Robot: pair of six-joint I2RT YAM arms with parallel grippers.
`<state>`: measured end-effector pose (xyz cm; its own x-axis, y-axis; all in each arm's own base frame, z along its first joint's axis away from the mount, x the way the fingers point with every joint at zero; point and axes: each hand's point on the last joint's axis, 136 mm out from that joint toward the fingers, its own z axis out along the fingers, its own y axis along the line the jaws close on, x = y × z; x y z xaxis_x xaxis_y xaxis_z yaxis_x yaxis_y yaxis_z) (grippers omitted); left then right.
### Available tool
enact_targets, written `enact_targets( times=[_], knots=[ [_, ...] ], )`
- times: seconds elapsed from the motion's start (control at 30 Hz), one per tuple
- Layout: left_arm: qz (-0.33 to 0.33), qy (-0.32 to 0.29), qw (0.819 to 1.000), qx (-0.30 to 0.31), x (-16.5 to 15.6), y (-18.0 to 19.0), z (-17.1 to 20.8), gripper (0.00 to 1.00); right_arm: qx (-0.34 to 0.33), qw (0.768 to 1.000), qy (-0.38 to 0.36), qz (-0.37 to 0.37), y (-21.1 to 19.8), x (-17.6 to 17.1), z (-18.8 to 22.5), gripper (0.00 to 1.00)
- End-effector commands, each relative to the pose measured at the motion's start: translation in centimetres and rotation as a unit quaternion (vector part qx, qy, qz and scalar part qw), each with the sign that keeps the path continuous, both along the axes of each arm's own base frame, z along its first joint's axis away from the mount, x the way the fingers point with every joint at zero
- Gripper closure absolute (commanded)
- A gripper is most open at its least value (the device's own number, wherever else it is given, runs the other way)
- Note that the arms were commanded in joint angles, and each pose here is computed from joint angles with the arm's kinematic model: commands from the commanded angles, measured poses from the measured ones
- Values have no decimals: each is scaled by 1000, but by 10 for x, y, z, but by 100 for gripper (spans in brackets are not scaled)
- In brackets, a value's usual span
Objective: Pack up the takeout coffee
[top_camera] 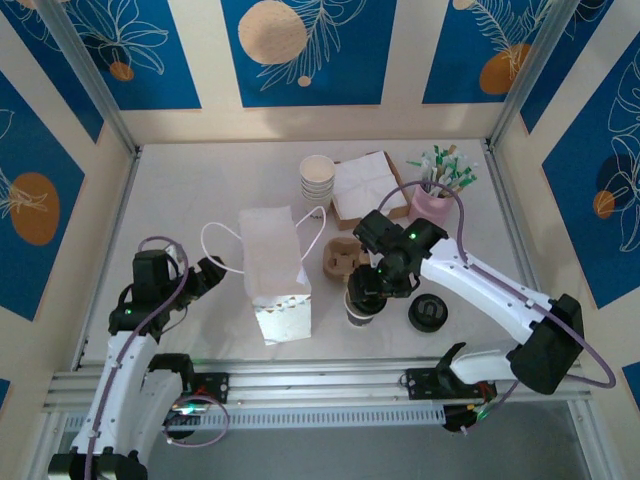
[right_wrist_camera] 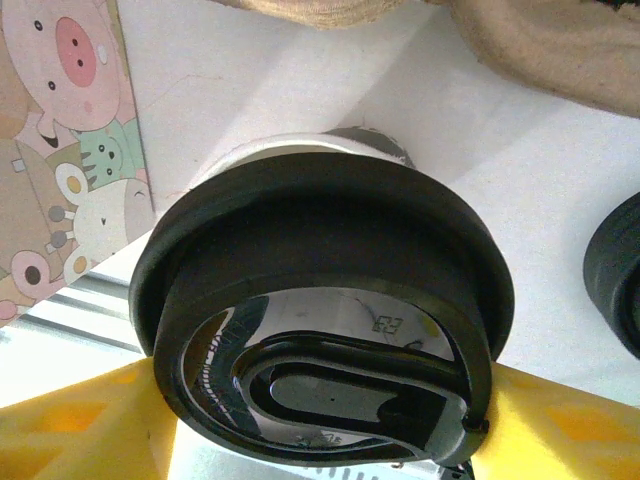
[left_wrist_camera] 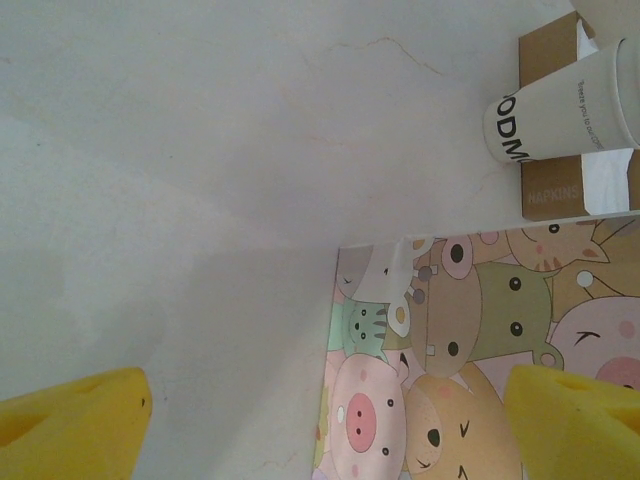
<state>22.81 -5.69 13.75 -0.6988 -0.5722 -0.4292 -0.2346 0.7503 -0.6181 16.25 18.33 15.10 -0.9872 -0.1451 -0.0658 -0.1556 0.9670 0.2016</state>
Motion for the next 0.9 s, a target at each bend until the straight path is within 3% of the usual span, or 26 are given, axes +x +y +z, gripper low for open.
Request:
enact_targets(
  times=[0.0,0.57,0.87],
  knots=[
    [13,5,1000,3,-1,5,-1,9,-4,1000,-2,11,-1,2,5,30],
    [15,8,1000,5,0,6,-5,9,-13,999,6,31,9,5,-1,26],
    [16,9,1000,5,0,6,-6,9,-18,999,7,38,12,5,0,18]
  ],
)
